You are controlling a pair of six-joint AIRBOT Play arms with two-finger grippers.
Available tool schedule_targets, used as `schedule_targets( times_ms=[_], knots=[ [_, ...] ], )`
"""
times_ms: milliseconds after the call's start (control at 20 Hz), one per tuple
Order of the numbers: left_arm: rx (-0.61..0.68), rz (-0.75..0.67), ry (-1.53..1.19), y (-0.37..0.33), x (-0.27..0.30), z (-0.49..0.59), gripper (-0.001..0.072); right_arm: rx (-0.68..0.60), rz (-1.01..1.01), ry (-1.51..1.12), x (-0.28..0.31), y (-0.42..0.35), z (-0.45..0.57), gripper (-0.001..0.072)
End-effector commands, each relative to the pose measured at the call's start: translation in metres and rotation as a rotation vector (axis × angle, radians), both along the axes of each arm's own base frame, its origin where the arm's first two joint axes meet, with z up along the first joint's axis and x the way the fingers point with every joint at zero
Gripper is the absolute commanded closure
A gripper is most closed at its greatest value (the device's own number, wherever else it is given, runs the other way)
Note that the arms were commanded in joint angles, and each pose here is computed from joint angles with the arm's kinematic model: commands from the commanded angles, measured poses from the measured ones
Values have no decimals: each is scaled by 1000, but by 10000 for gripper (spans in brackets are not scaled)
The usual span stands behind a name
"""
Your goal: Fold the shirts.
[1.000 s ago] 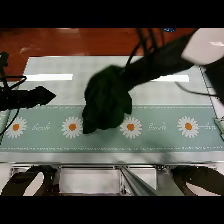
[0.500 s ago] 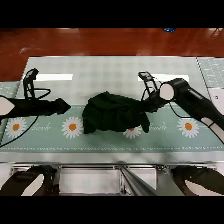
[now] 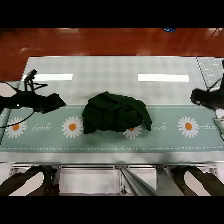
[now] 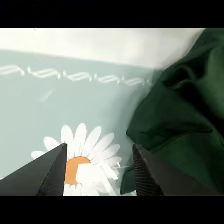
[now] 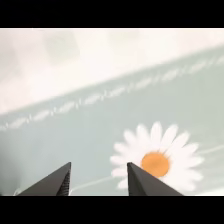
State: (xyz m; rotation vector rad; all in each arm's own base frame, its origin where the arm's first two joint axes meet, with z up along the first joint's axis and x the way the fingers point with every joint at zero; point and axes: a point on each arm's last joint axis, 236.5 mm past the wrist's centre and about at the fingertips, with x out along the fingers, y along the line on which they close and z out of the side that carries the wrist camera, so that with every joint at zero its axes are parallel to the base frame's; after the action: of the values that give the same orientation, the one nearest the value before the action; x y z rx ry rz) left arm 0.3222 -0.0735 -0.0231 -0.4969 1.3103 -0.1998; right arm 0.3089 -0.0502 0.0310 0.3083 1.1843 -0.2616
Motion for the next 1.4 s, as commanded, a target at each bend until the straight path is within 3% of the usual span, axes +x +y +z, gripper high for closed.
schedule_targets(
  times_ms=[0, 150, 550, 600, 650, 700, 1100, 1350],
  knots=[
    [-190, -38, 110, -36, -4, -28, 203, 311, -45, -14, -31, 46, -50, 305],
    [-298, -18, 186, -58, 4, -50, 203, 417, -1, 42, -51, 84, -81, 305],
    [-275, -139, 268, -110, 4, -89, 208, 415, 95, 75, -60, 112, -87, 305],
    [-273, -155, 266, -115, 5, -89, 353, 417, 97, 80, -62, 112, -87, 305],
    [-271, -170, 252, -117, 7, -88, 658, 419, 99, 87, -63, 113, -88, 305],
    [-269, -201, 227, -119, 10, -84, 688, 421, 100, 89, -64, 113, -88, 305],
    [-277, -226, 212, -121, 14, -76, 688, 580, 99, 162, -61, 143, -108, 305],
    [-277, -225, 213, -121, 14, -76, 688, 698, 22, 120, -30, 157, -124, 305]
  ],
)
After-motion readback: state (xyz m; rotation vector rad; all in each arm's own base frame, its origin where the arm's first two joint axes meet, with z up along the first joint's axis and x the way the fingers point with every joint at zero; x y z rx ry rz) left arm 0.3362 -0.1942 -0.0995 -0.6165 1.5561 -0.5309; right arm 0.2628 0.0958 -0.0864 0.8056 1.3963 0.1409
